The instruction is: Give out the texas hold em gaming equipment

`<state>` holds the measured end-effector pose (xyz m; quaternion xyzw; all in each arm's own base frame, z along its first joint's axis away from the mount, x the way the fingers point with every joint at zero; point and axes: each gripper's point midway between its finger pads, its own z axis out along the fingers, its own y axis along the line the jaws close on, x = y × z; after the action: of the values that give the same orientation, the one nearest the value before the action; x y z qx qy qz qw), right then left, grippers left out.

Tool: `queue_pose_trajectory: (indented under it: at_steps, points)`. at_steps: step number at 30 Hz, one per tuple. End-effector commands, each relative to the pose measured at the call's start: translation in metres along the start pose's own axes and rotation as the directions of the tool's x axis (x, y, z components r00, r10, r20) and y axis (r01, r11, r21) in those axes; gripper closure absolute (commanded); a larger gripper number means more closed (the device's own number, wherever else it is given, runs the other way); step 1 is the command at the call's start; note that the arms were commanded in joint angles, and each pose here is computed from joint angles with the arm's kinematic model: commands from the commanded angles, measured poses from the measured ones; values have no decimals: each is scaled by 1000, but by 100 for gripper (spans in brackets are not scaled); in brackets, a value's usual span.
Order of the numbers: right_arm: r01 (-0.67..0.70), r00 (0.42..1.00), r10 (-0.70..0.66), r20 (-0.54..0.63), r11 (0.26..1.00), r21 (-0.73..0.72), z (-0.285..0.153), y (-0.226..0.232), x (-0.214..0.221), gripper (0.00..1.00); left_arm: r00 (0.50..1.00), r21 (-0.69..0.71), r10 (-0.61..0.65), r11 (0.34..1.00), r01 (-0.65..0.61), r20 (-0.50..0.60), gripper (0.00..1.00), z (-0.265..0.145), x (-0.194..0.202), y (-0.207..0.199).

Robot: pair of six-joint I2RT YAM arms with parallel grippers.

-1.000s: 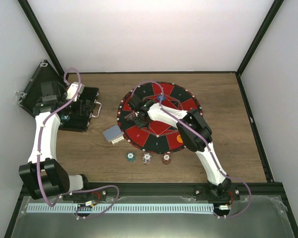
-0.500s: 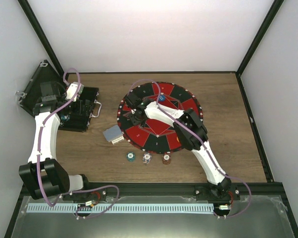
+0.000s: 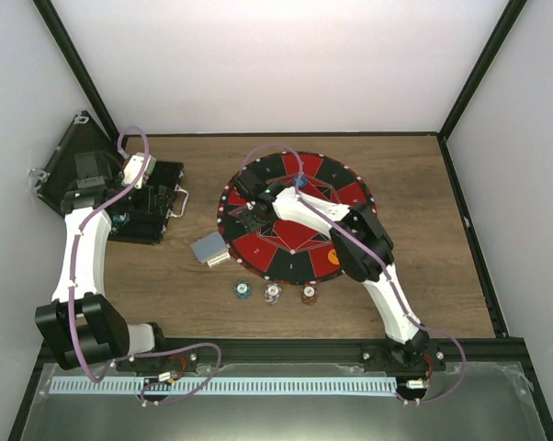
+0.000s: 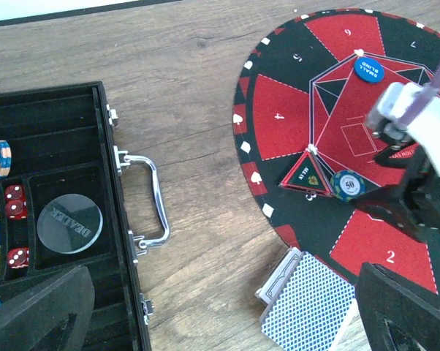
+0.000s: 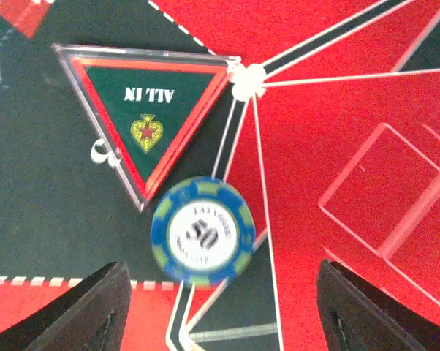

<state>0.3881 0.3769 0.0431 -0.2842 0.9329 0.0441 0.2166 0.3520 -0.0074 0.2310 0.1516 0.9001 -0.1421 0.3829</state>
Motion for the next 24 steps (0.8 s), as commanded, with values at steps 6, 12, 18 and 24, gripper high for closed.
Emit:
queue_pose_trajectory:
  at_steps: [6, 12, 18, 24]
  points:
    - [125, 989, -119, 92, 989, -73, -102, 62, 25, 19, 999, 12, 24, 1000, -24, 28, 0, -11, -9, -5]
    - [203, 979, -200, 30, 960, -195, -113, 125, 87, 11, 999, 15, 26, 1000, -26, 30, 0, -11, -9, -6]
    - [246, 966, -258, -25, 943, -224, -103, 148, 120, 10, 999, 9, 31, 999, -31, 31, 0, -14, -11, -6]
    - [261, 959, -278, -55, 942, -209, -89, 148, 133, 17, 999, 9, 32, 999, -32, 34, 0, -15, -12, -7]
